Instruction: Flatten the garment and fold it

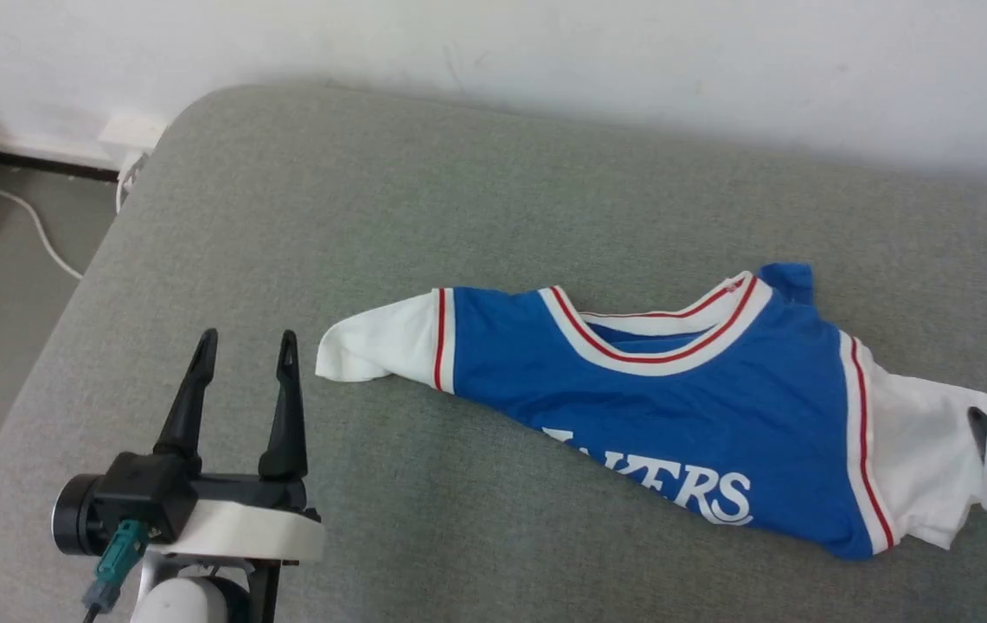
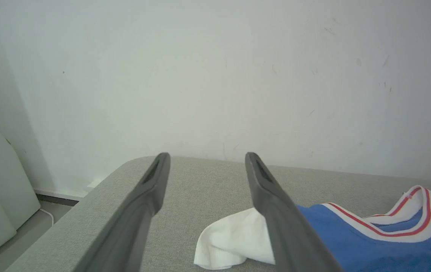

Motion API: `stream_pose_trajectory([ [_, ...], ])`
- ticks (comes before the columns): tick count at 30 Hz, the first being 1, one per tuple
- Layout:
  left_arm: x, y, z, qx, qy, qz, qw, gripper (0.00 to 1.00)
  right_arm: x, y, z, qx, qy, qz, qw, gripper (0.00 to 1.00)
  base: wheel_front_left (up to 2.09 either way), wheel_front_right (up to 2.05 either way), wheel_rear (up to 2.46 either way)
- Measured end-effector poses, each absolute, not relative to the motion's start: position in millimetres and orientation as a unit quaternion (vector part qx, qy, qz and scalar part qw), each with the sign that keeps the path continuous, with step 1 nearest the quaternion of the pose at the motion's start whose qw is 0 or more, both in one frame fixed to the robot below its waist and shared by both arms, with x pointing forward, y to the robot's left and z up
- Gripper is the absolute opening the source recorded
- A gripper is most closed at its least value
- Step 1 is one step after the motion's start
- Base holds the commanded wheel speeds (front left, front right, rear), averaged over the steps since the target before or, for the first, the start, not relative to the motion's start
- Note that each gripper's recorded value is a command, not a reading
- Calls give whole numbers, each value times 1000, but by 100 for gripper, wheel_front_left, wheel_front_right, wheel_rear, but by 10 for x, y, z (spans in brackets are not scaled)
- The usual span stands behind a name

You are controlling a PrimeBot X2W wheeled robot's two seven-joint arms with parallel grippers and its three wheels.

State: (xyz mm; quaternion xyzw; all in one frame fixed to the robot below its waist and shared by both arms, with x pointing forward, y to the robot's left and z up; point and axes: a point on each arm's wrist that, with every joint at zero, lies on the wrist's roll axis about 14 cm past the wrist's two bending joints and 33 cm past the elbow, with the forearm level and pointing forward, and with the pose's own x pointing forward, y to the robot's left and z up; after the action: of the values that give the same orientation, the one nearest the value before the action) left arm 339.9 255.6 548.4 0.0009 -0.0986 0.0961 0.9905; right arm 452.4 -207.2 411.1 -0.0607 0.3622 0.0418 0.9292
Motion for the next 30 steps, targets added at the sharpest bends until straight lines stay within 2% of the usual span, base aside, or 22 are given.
stream_pose_trajectory([
  [6, 3379, 2642, 5472, 6, -95, 111, 989, 100, 4592, -2175, 3882, -77, 408, 18, 909, 100, 0, 0, 0],
  [11, 3347, 2728, 5454, 14, -90, 124, 988, 100, 4586, -2015, 3714, -67, 428, 34, 901, 100, 0, 0, 0],
  [12, 3343, 2740, 5451, 14, -90, 125, 988, 100, 4587, -1986, 3701, -68, 427, 39, 901, 78, 0, 0, 0],
  [13, 3340, 2748, 5452, 14, -90, 127, 988, 100, 4585, -1967, 3694, -66, 426, 42, 901, 4, 0, 0, 0],
  [15, 3340, 2747, 5454, 13, -91, 127, 988, 100, 4578, -1949, 3695, -62, 421, 47, 904, 0, 0, 0, 0],
  [19, 3352, 2703, 5471, 9, -95, 118, 988, 100, 4554, -2010, 3747, -59, 403, 43, 912, 0, 0, 0, 0],
  [30, 3435, 2517, 5560, -1, -113, 82, 990, 100, 4437, -2794, 4035, -52, 367, -53, 927, 0, 0, 0, 0],
])
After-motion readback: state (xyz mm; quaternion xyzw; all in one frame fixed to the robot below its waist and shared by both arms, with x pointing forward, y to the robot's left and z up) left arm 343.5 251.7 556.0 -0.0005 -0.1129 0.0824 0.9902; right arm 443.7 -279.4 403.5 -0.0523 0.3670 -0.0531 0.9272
